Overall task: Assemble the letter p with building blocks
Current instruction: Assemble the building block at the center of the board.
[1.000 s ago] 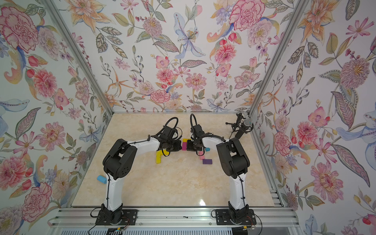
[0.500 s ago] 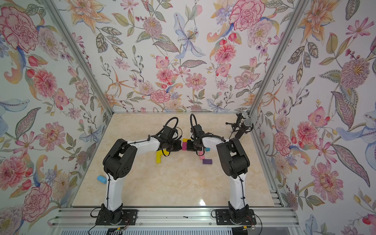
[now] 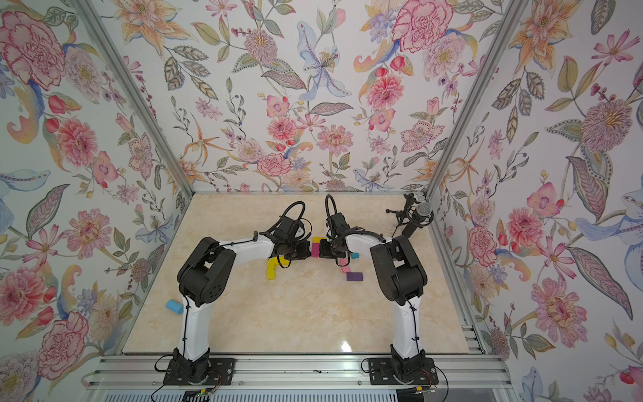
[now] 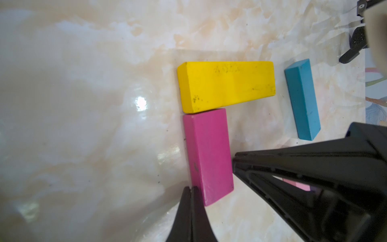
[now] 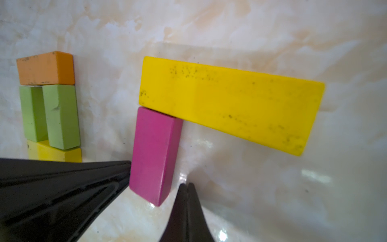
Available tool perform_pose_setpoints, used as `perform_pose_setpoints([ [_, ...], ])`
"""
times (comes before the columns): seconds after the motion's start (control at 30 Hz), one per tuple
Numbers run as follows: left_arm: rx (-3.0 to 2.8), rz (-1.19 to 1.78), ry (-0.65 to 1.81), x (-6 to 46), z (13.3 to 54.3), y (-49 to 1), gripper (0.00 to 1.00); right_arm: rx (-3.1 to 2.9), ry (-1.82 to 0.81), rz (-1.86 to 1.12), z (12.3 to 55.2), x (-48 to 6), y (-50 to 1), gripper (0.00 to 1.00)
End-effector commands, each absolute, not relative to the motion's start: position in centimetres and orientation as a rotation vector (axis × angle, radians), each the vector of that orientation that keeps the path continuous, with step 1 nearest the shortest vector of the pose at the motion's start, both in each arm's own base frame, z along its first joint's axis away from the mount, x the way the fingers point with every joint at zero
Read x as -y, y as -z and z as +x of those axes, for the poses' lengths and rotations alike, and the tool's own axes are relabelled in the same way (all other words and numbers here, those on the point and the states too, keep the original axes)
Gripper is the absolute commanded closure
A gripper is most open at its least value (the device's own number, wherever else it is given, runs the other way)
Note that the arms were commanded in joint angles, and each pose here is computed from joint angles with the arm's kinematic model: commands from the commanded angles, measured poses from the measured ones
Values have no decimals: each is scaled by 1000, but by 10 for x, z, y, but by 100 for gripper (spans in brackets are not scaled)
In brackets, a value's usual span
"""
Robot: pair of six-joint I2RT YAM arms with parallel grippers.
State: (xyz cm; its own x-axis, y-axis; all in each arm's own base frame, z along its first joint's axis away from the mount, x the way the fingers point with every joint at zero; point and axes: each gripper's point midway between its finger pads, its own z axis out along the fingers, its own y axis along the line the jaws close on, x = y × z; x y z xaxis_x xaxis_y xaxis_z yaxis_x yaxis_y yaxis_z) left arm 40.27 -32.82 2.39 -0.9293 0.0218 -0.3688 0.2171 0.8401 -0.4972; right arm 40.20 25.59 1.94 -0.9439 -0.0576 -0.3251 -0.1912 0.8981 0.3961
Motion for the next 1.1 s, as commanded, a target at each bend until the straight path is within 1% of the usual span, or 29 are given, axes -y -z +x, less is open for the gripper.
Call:
perform_pose_setpoints([
  [0.0, -2672, 206, 801, 336, 402, -23, 100, -2873, -527, -148, 382, -237, 9, 100],
  [0.33, -2672, 209, 821, 340, 401, -20, 100, -2869, -530, -146, 383, -237, 7, 100],
  [0.67, -2686, 201, 750, 328, 401, -19, 100, -2872, -535, -154, 380, -237, 7, 100],
  [1.07, -2690, 210, 752, 324, 394, -20, 100, -2873, -552, -179, 371, -244, 4, 100],
])
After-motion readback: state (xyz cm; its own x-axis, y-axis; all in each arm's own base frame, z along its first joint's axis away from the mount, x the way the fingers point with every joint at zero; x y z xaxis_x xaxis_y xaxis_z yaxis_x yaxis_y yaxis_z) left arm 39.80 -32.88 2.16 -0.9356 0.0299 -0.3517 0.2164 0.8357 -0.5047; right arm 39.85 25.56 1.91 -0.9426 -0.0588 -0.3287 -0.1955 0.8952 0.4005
